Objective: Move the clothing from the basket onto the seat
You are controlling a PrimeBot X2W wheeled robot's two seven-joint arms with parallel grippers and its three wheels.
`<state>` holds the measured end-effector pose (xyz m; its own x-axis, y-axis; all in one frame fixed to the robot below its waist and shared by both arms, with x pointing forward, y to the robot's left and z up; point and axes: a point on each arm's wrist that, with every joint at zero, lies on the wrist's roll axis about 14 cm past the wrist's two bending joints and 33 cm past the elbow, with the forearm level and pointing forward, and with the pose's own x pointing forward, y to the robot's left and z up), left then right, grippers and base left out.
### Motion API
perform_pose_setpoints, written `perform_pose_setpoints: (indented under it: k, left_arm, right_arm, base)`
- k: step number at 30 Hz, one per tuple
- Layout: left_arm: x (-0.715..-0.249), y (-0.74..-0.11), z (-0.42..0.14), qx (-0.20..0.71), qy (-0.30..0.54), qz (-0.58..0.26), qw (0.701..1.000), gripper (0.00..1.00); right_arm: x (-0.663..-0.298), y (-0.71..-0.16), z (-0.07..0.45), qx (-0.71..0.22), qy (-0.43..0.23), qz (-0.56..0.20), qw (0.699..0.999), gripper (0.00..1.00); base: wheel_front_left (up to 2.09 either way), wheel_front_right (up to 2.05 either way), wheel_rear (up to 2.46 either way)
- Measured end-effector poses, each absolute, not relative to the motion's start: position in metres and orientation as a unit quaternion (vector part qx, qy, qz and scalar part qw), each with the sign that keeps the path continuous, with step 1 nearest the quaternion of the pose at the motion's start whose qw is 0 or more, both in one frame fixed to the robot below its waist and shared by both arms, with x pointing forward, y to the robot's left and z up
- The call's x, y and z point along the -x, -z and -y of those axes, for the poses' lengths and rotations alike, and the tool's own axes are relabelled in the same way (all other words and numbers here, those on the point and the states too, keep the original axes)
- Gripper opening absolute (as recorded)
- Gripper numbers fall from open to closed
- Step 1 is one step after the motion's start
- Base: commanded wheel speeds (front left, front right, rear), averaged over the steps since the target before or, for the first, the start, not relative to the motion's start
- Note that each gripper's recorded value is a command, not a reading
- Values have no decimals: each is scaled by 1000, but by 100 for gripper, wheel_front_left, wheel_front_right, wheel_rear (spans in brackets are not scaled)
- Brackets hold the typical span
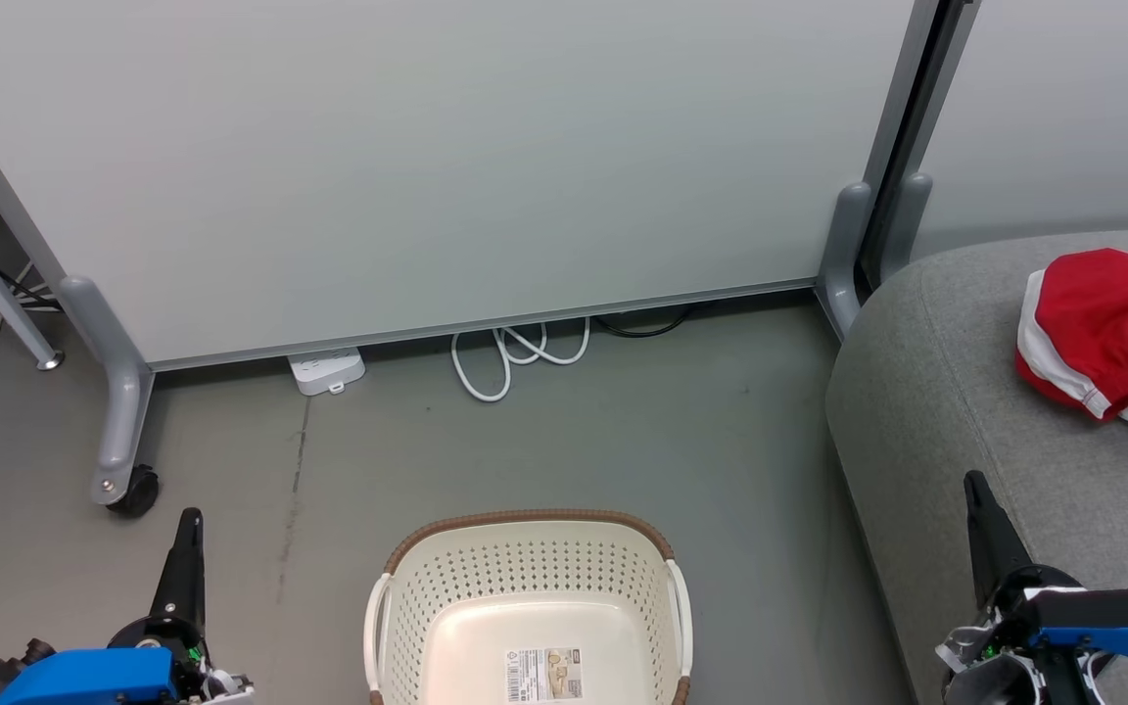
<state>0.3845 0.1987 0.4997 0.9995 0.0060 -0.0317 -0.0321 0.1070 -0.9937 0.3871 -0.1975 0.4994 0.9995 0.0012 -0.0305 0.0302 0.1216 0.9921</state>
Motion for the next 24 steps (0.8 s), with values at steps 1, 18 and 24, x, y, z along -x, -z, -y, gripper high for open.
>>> perform_pose_setpoints:
  k: [1, 18, 24]
  left_arm:
    - [-385, -500, -199, 671, -13, -9, 742, 0]
    - [-387, -502, -200, 709, -6, -6, 705, 0]
    - [-387, -502, -200, 709, -6, -6, 705, 0]
  right_arm:
    - [-387, -500, 198, -666, 9, -12, 746, 0]
    - [-387, -504, 201, -707, 4, -4, 707, 0]
    - [-387, -504, 201, -707, 4, -4, 707, 0]
  base:
    - [0, 0, 0]
    - [0, 0, 0]
    - [0, 0, 0]
